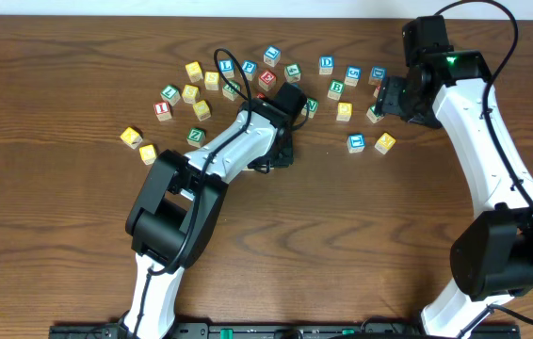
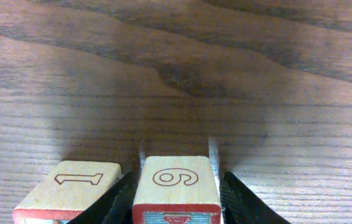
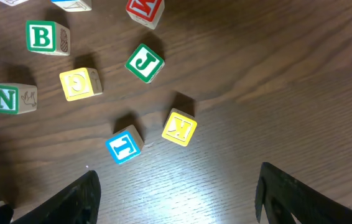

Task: Spell out AI2
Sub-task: 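Lift the red I block and carry it beside the red A block, then set the I block right of A, open and raise left gripper, then move the right gripper over the blue 2 block at the pile's right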

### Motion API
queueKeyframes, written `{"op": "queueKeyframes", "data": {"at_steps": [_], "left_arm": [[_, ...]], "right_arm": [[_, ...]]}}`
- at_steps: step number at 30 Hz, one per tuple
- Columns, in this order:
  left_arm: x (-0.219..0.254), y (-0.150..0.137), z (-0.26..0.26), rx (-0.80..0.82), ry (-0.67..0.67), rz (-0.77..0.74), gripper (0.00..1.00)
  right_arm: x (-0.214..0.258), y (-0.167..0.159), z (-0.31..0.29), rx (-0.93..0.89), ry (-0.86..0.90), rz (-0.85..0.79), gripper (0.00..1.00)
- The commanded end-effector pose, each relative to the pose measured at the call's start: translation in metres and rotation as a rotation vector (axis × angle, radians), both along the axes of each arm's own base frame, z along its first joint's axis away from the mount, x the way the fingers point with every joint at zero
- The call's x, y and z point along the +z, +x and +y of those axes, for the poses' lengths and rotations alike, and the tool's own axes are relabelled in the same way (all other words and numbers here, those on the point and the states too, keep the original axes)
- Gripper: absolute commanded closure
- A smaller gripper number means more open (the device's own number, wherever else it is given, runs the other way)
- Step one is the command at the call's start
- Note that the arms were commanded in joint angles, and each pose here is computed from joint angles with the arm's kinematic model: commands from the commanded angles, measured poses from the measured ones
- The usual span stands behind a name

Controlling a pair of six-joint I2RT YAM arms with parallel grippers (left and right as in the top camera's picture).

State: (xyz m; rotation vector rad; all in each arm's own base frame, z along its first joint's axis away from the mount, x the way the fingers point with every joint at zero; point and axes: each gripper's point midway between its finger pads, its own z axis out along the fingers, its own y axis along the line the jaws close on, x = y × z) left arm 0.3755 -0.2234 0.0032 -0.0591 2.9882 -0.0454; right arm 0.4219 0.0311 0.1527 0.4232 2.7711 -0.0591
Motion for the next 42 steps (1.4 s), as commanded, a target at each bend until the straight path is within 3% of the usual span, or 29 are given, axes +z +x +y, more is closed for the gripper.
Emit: {"op": "queueKeyframes", "data": {"at_steps": [1, 15, 22, 26, 34, 41, 42], "left_arm": [[-0.005, 0.001, 0.001, 0.001, 0.006, -0.005, 0.58], [0.099, 0.053, 0.018, -0.080, -0.076, -0.252, 0.57], [0.167, 0.069, 0.071, -0.004, -0.099, -0.394, 0.57], [0.202, 0.067, 0.130, 0.116, -0.087, -0.439, 0.57], [0.216, 0.059, 0.211, 0.292, -0.047, -0.439, 0.57], [0.213, 0.056, 0.221, 0.314, -0.039, -0.424, 0.57], [0.213, 0.056, 0.221, 0.314, -0.038, -0.424, 0.53]], "right_arm": [[0.003, -0.003, -0.001, 0.004, -0.006, -0.003, 0.24], [0.003, -0.002, 0.001, 0.009, 0.009, -0.005, 0.24], [0.007, 0.007, 0.033, 0.094, 0.138, -0.042, 0.17], [0.018, 0.017, 0.081, 0.274, 0.256, -0.113, 0.23], [0.045, 0.035, 0.142, 0.346, 0.299, -0.219, 0.28], [0.042, 0.071, 0.187, 0.385, 0.270, -0.205, 0.27], [0.039, 0.078, 0.191, 0.369, 0.263, -0.204, 0.28]]}}
